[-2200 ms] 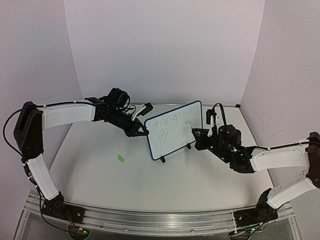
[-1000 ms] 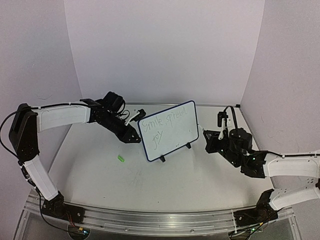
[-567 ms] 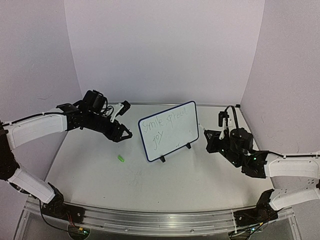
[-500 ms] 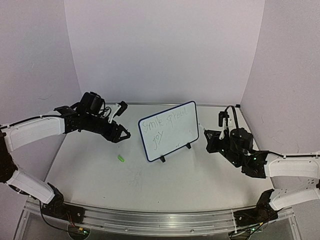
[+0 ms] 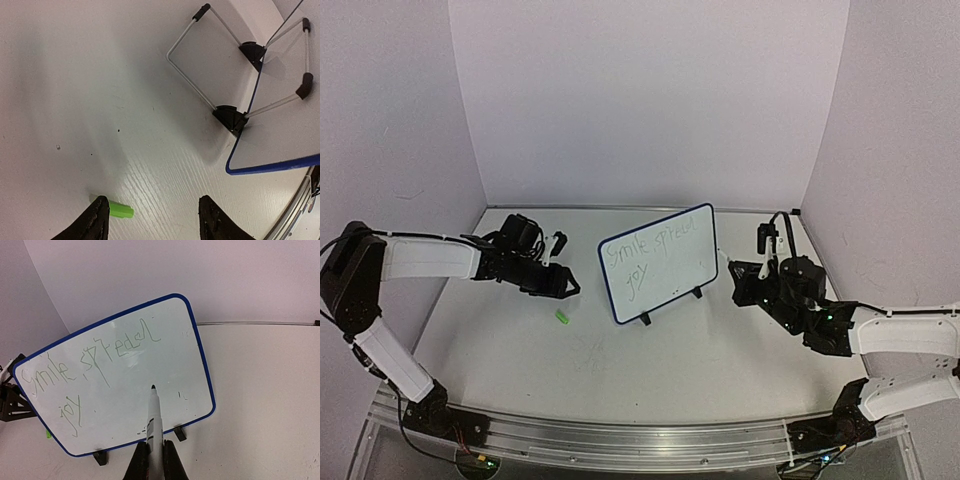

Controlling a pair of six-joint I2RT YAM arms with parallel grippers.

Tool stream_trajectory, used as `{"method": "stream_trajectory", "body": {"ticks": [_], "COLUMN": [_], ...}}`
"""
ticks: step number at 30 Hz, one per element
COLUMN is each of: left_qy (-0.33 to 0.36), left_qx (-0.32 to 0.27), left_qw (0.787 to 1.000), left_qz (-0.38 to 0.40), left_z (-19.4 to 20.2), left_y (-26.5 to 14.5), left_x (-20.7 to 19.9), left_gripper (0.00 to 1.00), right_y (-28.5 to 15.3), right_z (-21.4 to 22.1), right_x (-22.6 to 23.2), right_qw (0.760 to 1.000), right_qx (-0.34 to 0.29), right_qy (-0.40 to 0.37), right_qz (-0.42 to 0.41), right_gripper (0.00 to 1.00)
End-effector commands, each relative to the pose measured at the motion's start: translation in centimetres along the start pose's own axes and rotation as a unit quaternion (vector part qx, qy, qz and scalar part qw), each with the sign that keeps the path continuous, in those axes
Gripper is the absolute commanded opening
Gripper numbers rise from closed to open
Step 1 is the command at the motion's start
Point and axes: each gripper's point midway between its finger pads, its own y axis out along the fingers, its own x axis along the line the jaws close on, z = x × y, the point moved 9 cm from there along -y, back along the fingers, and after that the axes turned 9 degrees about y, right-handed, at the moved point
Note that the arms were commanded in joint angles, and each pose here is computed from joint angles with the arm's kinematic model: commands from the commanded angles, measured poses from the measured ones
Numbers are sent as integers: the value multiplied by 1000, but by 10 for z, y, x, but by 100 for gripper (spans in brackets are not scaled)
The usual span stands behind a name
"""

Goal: Write a sentence on the whiteboard
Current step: Pick up the pen cap from the center of the board.

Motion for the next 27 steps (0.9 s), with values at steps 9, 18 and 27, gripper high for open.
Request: {"method": "stream_trajectory", "body": {"ticks": [9,18,27], "left_qy": [-47,-65,-76], "left_qx": [33,77,119], "left_qw": [998,995,990], "left_qz": [3,-17,-27], "left_z": [-16,-4,12], "left_y": [47,54,56], "left_x": [12,18,21], "left_gripper": [59,59,60], "right_y": [-5,-5,-6], "right_z": [-8,-6,-5], "right_x": [1,-1,-1], "right_qw": [1000,1000,1000], "right_qx": [-6,-4,-3], "right_qy": [14,18,21], "right_qz": [1,6,5], "right_gripper": [0,0,0]}}
